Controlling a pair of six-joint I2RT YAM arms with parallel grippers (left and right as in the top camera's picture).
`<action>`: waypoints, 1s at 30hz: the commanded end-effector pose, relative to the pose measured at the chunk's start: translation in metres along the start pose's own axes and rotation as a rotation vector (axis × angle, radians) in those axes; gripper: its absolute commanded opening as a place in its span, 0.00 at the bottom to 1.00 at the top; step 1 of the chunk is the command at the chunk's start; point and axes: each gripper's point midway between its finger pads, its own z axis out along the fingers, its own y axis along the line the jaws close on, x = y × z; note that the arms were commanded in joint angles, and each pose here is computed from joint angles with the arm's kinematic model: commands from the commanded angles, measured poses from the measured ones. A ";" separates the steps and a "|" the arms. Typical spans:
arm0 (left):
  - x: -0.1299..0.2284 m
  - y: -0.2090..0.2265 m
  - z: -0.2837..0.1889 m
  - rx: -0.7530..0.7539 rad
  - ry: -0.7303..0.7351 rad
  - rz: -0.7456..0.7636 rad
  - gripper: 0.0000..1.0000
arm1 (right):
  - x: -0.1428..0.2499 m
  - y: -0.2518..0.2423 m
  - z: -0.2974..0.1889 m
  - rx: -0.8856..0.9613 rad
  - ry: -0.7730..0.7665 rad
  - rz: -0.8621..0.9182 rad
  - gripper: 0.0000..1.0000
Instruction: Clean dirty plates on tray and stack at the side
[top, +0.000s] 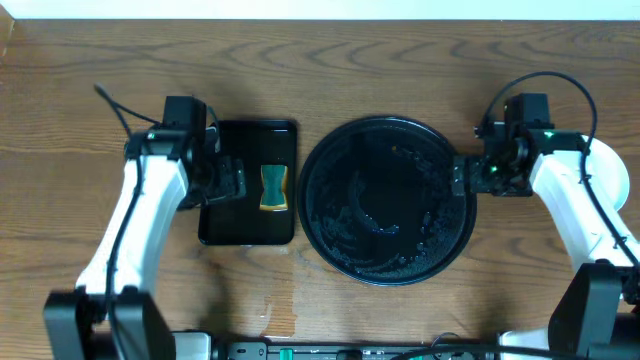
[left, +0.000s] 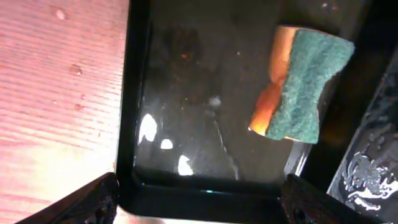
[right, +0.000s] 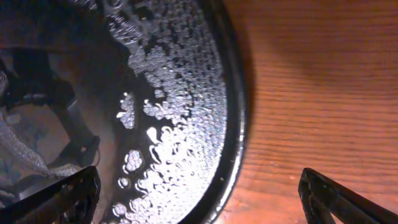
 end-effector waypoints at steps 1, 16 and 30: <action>0.010 0.003 -0.010 0.003 -0.062 0.025 0.84 | 0.009 0.010 -0.006 0.012 -0.037 -0.018 0.99; 0.037 0.003 -0.075 0.079 -0.442 0.073 0.84 | 0.048 0.032 -0.070 0.032 -0.387 -0.131 0.99; 0.037 0.003 -0.075 0.079 -0.442 0.073 0.84 | 0.048 0.033 -0.078 0.029 -0.415 -0.133 0.99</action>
